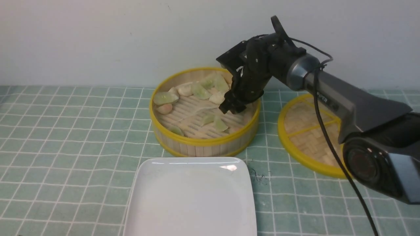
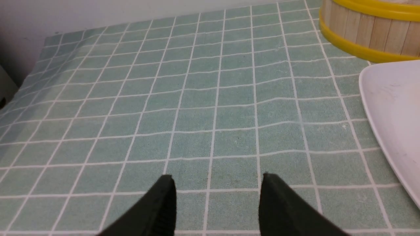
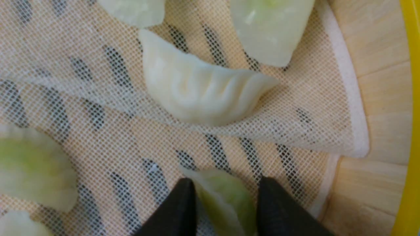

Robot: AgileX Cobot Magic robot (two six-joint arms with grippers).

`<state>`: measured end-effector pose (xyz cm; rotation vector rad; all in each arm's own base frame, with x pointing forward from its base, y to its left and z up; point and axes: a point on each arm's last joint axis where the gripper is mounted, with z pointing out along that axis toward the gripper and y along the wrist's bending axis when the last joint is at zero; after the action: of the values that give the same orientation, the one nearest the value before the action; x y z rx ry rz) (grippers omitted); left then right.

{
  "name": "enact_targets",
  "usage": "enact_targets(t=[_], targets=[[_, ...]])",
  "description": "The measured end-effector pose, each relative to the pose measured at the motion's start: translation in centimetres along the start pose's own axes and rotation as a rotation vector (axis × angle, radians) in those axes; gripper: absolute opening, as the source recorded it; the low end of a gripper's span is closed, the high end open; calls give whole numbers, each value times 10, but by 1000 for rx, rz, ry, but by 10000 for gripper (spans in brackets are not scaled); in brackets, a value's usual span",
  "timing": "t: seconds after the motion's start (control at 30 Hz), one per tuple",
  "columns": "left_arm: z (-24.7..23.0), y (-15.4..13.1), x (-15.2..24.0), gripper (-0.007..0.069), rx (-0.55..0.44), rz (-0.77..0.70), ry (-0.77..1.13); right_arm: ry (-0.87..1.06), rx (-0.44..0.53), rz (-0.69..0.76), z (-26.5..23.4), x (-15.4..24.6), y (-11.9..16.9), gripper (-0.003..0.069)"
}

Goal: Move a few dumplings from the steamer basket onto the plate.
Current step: Use the right arm to grab a dumpling from inside the steamer, then use the right arm to put the dumpling into the plate

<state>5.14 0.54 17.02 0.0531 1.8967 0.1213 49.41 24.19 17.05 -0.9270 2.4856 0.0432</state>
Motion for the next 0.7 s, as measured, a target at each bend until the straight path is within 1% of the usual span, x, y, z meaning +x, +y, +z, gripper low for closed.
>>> enact_targets(t=[0.03, 0.07, 0.2, 0.3, 0.33, 0.37, 0.4, 0.47, 0.53, 0.57, 0.6, 0.7], targets=[[0, 0, 0, 318, 0, 0, 0, 7, -2, 0, -1, 1, 0, 133], [0, 0, 0, 318, 0, 0, 0, 7, -2, 1, -1, 0, 0, 128], [0, 0, 0, 318, 0, 0, 1, 26, 7, 8, -33, -6, -4, 134], [0, 0, 0, 318, 0, 0, 1, -34, 10, 26, -74, -19, -7, 134], [0, 0, 0, 318, 0, 0, 1, -79, 15, 34, -95, -25, -8, 134], [0, 0, 0, 318, 0, 0, 1, -88, 13, 36, -99, -26, -8, 134], [0, 0, 0, 318, 0, 0, 1, -151, 11, 44, -133, -32, -9, 134], [0, 0, 0, 318, 0, 0, 1, -208, -2, 58, -165, -36, -8, 134], [0, 0, 0, 318, 0, 0, 1, -250, -23, 81, -196, -35, -6, 134], [0, 0, 0, 318, 0, 0, 1, -252, -25, 83, -198, -34, -5, 134], [0, 0, 0, 318, 0, 0, 1, -260, -43, 101, -216, -29, -3, 134], [0, 0, 0, 318, 0, 0, 1, -241, -108, 133, -247, -8, 7, 134]])
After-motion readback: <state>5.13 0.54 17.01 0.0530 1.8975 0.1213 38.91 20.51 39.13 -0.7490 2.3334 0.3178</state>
